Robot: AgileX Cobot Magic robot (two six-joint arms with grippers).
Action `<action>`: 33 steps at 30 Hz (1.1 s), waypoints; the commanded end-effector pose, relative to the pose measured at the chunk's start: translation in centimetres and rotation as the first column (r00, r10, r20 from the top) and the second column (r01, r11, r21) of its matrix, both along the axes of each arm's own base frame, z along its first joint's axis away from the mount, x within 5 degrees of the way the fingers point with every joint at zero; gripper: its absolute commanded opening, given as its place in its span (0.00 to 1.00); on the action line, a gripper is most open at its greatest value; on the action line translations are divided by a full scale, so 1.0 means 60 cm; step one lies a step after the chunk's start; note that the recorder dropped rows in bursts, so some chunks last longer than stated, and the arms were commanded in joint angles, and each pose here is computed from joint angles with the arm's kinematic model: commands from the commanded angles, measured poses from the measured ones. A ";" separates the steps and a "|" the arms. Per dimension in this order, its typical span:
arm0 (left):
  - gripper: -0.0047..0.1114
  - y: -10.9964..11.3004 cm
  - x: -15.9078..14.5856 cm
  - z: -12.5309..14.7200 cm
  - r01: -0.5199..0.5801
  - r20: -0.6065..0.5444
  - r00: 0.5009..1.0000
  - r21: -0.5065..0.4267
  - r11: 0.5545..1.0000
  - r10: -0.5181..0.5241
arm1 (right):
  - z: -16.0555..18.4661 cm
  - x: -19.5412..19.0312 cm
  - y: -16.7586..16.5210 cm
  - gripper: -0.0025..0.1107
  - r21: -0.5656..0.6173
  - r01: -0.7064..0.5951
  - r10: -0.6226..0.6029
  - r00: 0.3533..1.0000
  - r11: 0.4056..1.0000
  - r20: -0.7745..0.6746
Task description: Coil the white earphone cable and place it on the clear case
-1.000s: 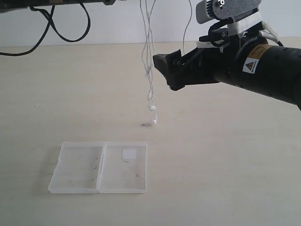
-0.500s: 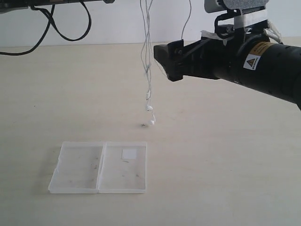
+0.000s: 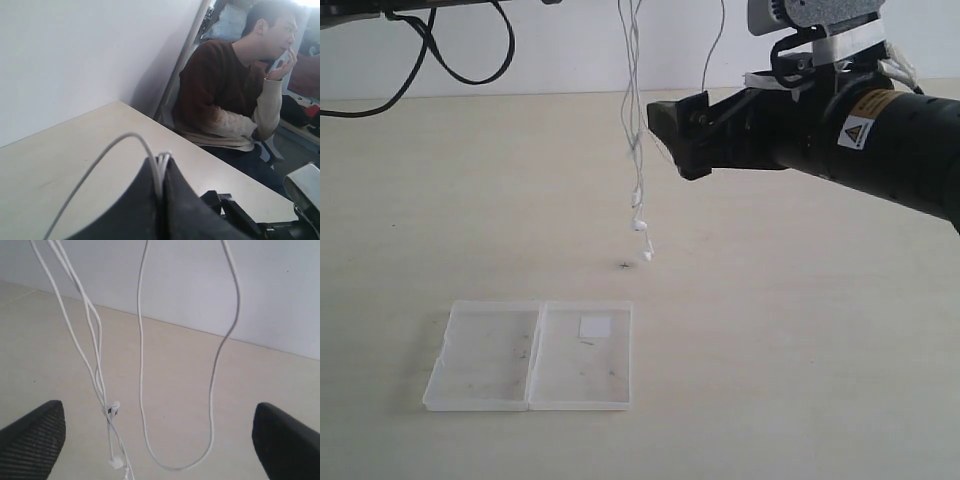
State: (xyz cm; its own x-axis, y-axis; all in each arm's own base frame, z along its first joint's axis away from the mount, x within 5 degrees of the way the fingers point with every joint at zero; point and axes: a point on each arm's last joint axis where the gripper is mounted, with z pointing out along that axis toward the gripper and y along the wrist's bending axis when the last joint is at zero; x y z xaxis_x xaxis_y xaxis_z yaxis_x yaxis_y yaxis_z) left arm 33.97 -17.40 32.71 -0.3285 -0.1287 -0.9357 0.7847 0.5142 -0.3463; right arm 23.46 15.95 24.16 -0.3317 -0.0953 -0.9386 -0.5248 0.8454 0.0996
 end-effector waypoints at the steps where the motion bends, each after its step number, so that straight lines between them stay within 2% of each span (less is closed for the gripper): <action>1: 0.04 0.002 0.003 0.004 -0.018 0.005 1.000 -0.015 1.000 0.018 | 0.001 0.002 0.000 0.87 -0.014 -0.003 0.003 1.000 1.000 -0.001; 8: 0.04 0.002 0.003 0.004 -0.018 0.005 1.000 -0.015 1.000 0.018 | 0.003 0.002 0.000 0.85 -0.012 -0.004 0.004 1.000 1.000 0.011; 22: 0.04 0.002 0.003 0.006 -0.020 -0.015 1.000 -0.038 0.999 0.019 | 0.005 -0.004 -0.007 0.87 -0.130 -0.039 0.043 0.999 0.991 0.028; 33: 0.04 0.002 0.002 0.006 -0.012 -0.017 1.000 -0.044 0.999 0.012 | 0.013 0.027 -0.074 0.87 -0.123 0.121 -0.117 0.993 0.985 0.033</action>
